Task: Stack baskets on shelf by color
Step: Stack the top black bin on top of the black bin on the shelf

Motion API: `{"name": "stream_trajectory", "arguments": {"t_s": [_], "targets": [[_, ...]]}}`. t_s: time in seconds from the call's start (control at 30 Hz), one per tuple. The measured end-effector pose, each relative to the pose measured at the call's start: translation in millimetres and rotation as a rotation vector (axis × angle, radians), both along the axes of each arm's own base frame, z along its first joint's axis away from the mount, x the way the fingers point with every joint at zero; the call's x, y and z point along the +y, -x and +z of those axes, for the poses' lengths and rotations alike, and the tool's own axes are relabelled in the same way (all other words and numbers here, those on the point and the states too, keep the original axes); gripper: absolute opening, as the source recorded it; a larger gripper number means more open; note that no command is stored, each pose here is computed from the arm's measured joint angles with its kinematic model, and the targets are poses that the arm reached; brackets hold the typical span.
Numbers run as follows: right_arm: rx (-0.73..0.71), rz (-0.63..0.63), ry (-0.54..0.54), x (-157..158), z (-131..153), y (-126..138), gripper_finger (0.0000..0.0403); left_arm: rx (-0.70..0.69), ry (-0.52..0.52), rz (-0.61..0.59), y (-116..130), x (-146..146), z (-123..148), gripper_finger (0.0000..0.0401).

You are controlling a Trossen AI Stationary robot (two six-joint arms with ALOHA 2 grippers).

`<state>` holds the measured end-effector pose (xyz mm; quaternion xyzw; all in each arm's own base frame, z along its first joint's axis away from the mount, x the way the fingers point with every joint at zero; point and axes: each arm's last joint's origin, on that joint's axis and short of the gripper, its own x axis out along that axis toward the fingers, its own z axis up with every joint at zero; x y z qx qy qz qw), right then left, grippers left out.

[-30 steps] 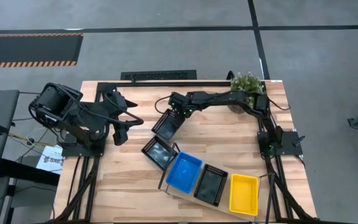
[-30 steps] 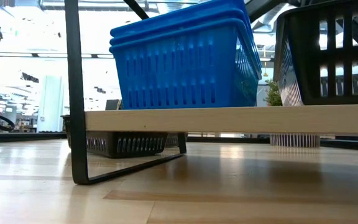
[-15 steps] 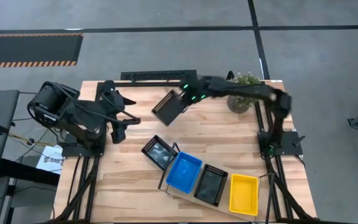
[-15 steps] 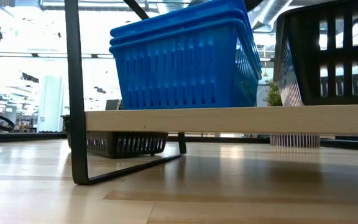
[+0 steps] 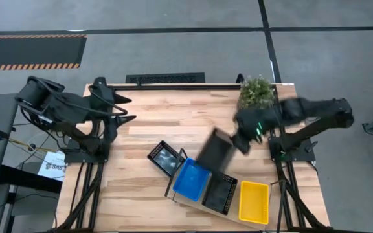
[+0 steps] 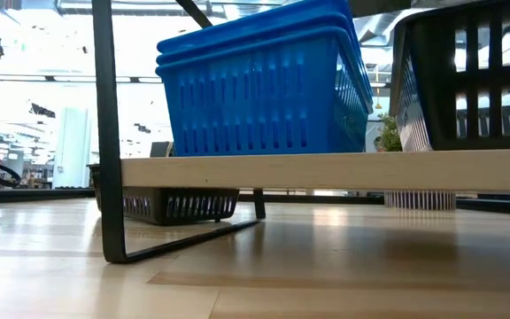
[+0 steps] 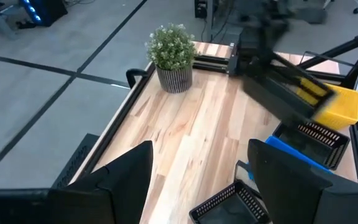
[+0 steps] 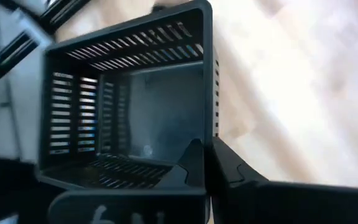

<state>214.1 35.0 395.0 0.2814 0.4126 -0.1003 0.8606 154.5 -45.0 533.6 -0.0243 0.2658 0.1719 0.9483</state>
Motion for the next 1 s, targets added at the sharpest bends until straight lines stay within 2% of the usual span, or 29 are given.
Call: {"name": "stream_trajectory", "arguments": {"t_s": [0.1,0.23,0.37,0.63,0.87,1.0], "targets": [[-0.031,0.010,-0.044,34.8,-23.5,12.3,0.0006,0.002,-0.008,-0.005,0.5,0.2,0.2,0.0253],[-0.117,0.052,-0.096,68.1,-51.5,16.0,0.0010,0.013,-0.032,-0.022,0.2,0.0,0.1,0.0253],[-0.060,0.096,-0.087,83.8,-75.8,17.8,0.0010,0.020,-0.052,-0.035,0.1,0.0,0.0,0.0253],[0.016,0.132,-0.056,85.5,-104.3,21.0,0.0014,0.019,-0.047,-0.032,-0.1,-0.1,0.0,0.0253],[-0.006,0.201,-0.114,90.0,-121.4,18.3,0.0012,0.015,-0.038,-0.025,-0.1,-0.1,0.0,0.0253],[0.014,0.190,-0.116,89.1,-132.2,19.4,0.0017,0.014,-0.036,-0.024,-0.1,0.0,0.0,0.0253]]}}
